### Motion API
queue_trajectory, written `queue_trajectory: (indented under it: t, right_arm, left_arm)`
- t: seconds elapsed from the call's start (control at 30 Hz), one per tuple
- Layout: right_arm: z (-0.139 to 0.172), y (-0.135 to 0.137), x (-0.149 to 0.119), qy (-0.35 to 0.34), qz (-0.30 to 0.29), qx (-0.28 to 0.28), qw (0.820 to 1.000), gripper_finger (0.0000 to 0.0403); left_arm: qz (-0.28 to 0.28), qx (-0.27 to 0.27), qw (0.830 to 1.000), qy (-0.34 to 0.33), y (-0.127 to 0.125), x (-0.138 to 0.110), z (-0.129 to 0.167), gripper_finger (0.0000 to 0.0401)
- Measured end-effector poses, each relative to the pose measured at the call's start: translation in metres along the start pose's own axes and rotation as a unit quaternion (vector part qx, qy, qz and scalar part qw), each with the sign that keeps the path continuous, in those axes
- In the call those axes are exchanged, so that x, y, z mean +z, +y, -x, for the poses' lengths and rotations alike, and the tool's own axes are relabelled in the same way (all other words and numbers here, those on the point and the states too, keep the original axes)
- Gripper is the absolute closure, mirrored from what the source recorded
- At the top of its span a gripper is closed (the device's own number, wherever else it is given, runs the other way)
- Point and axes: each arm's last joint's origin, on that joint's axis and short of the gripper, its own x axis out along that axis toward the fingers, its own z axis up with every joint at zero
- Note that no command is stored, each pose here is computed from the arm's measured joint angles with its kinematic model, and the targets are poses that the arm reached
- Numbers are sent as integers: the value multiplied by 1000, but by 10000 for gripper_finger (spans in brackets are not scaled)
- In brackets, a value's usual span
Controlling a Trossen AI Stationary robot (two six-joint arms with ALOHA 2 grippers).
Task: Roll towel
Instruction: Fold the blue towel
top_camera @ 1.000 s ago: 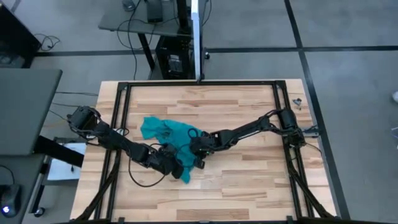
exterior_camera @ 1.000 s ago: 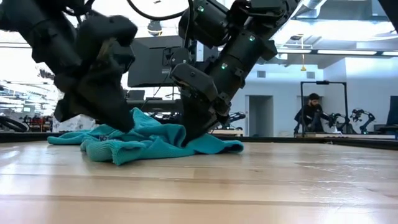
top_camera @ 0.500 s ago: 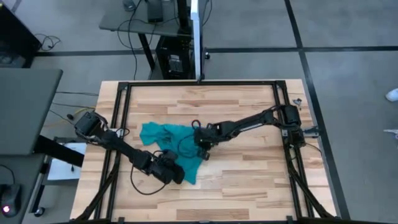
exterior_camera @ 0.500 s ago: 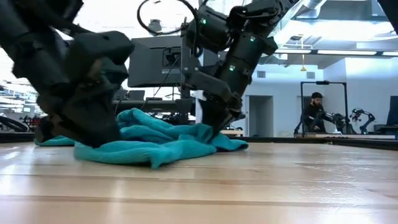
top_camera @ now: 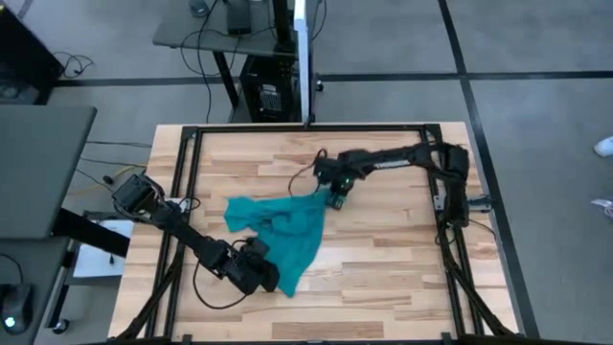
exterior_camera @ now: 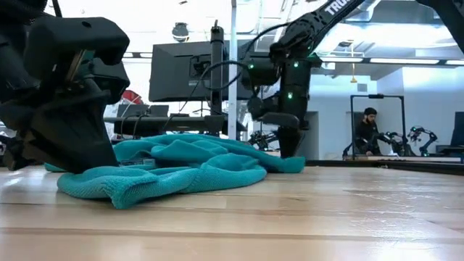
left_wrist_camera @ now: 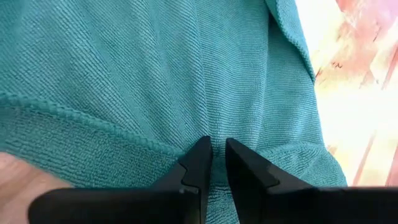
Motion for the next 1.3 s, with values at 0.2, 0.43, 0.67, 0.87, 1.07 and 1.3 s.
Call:
queue_trajectory:
  t: [0.2, 0.43, 0.67, 0.87, 1.07, 1.3]
  right_arm:
    - [59, 20, 7, -118, -22, 121, 985, 403]
    - [75, 81, 8, -198, -26, 216, 956, 403]
    - [29, 137, -12, -123, -21, 228, 966, 403]
    - [-7, 162, -21, -94, -32, 231, 968, 403]
    - [-14, 134, 3, -130, -70, 228, 962, 403]
    - [-20, 82, 31, -167, -117, 208, 957, 403]
  left_arm:
    - [8, -13, 1000, 9, -2, 8, 0, 362]
    - [-5, -22, 1000, -2, -5, 24, 6, 362]
    - [-6, -19, 1000, -12, -5, 28, 5, 362]
    - [3, -19, 1000, -20, -5, 29, 5, 362]
    - [4, -35, 999, -20, -8, 25, 7, 362]
    - [11, -47, 999, -14, -11, 13, 12, 362]
